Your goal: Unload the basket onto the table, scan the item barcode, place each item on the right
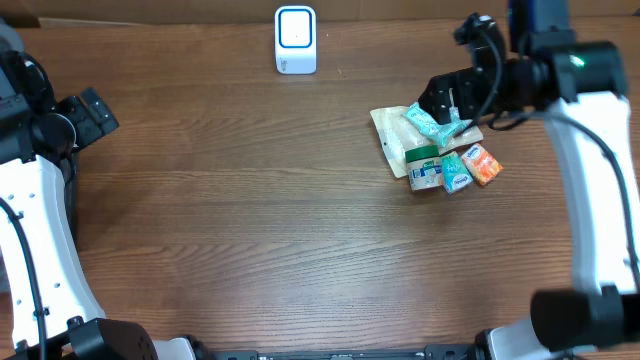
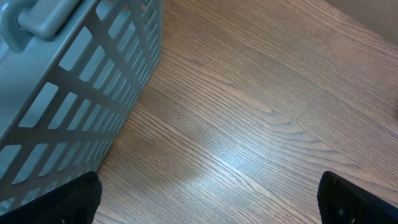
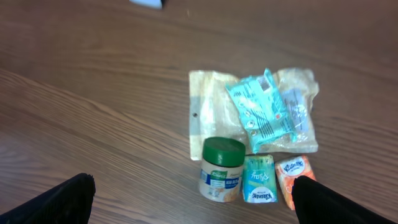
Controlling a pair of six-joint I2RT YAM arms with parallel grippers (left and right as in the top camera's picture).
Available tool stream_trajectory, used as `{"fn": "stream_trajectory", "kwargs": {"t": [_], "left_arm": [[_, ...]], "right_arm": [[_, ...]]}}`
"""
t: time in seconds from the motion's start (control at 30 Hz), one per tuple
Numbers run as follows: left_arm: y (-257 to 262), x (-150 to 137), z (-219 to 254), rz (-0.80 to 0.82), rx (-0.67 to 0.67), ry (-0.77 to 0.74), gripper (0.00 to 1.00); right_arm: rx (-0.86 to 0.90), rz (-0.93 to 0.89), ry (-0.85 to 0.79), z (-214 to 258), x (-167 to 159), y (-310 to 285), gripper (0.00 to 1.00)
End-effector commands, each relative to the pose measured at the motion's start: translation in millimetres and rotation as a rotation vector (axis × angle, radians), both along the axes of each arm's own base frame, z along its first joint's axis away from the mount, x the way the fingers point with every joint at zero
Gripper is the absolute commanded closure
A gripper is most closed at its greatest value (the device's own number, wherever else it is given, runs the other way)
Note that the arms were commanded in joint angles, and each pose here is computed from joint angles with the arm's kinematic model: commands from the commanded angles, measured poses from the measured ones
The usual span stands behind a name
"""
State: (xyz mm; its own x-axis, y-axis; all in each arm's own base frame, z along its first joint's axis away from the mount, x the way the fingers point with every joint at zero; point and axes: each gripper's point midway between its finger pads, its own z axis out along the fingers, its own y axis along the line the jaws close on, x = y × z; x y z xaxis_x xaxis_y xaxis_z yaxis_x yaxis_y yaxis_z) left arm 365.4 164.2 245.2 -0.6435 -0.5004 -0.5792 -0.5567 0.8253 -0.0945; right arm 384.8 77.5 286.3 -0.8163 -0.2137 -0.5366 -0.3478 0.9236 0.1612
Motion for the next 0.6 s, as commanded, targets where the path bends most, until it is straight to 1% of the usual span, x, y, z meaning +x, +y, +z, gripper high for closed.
{"fn": "stream_trajectory", "kwargs": {"t": [0.0,0.03,0.1,0.17,0.2,0.3,0.37,0.47,0.57], "left_arm": [[1.3,1.9,2.7,-0.013,0.014,-0.001,0.0],[1.2,1.9,2.6,-0.013,0.014,-0.001,0.0],[1.3,2.0,2.7,-0.013,0.014,-0.001,0.0],[1.2,1.9,2.6,-0.013,0.014,-0.001,0.0],[1.2,1.9,2.6,-0.013,0.014,-0.001,0.0],[1.2,1.9,2.6,-0.013,0.014,-0.001,0.0],[1.2,1.9,2.6,-0.013,0.014,-0.001,0.0],[1.3,2.0,2.7,-0.013,0.014,-0.001,0.0],[1.3,2.0,2.7,-0.013,0.014,-0.001,0.0]], "right_arm": [[0.081,0.025,-0.101,44.7,-22.1,11.8,0.0],[0.092,0.033,-0.118,51.6,-26.6,13.4,0.0],[0.156,0.079,-0.192,82.0,-49.8,23.2,0.0],[0.178,0.1,-0.253,104.3,-72.0,25.3,0.0],[0.177,0.099,-0.252,106.5,-79.6,24.6,0.0],[0.162,0.088,-0.181,101.4,-119.5,19.3,0.0],[0.128,0.06,-0.17,100.1,-133.6,11.1,0.0],[0.086,0.029,-0.192,103.7,-148.3,1.3,0.0],[0.064,0.011,-0.27,118.4,-168.9,-5.7,0.0]]}}
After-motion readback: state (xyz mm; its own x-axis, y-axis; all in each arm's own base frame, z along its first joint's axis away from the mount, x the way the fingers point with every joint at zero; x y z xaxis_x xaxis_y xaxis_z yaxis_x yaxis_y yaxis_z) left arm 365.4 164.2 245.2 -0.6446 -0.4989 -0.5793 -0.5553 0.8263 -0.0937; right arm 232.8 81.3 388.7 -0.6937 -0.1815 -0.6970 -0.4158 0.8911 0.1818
